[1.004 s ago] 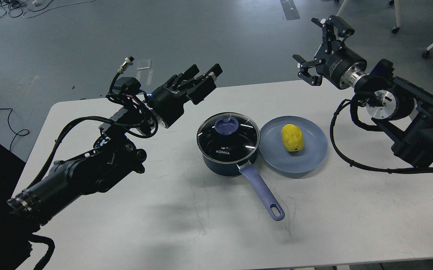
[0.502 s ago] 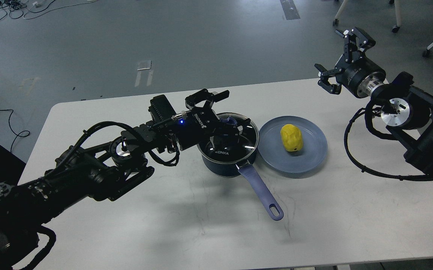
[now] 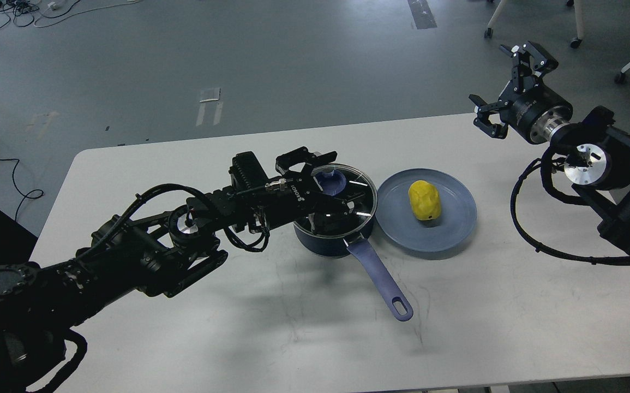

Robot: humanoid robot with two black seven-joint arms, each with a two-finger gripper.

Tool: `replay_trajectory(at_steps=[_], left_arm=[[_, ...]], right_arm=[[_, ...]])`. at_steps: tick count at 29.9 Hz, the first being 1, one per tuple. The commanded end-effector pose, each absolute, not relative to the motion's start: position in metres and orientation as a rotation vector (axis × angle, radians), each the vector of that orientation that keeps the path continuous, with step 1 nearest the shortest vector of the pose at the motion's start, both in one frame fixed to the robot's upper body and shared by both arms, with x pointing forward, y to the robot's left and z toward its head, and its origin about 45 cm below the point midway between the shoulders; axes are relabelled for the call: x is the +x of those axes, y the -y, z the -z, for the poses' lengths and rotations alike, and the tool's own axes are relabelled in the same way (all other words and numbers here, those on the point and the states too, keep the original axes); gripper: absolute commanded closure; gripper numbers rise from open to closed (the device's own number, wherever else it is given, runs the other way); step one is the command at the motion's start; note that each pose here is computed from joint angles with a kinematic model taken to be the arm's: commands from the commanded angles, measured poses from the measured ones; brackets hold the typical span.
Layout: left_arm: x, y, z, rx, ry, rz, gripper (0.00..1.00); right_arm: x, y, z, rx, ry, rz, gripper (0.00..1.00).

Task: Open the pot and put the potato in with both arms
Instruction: 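Close the left gripper on the blue lid knob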

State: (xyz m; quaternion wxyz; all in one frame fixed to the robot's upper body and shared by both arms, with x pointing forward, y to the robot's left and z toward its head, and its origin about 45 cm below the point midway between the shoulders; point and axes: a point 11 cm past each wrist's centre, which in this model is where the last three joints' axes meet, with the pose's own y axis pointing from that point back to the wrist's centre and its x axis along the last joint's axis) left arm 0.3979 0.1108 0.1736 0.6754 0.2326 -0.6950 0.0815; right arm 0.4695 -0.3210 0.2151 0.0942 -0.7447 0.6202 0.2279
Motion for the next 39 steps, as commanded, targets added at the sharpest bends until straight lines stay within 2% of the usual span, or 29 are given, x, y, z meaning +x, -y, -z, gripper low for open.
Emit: replay_trajectory(at_steps=[1, 24, 25, 26, 28, 39], left_arm=[[0.402, -0.118, -0.169, 0.554, 1.544, -0.193, 0.02], [0.404, -0.129, -0.158, 0.611, 1.468, -0.197, 0.03], [0.404, -0.129, -0.158, 0.613, 1.468, -0.197, 0.04], [0.404, -0.129, -0.158, 0.613, 1.468, -0.197, 0.12], [0.404, -0.129, -0.158, 0.611, 1.468, -0.196, 0.22], [0.4, -0.132, -0.151, 0.619, 1.466, -0.161, 0.34]], right_arm=[[0.469, 0.321, -0.213, -2.209, -1.841, -0.679, 0.0], [0.464, 0.324, -0.204, -2.205, -1.858, -0.692, 0.0], [0.463, 0.324, -0.203, -2.204, -1.86, -0.694, 0.0], [0.463, 0.324, -0.203, -2.204, -1.86, -0.694, 0.0], [0.462, 0.325, -0.202, -2.203, -1.863, -0.696, 0.0], [0.461, 0.325, -0.198, -2.206, -1.885, -0.703, 0.0]])
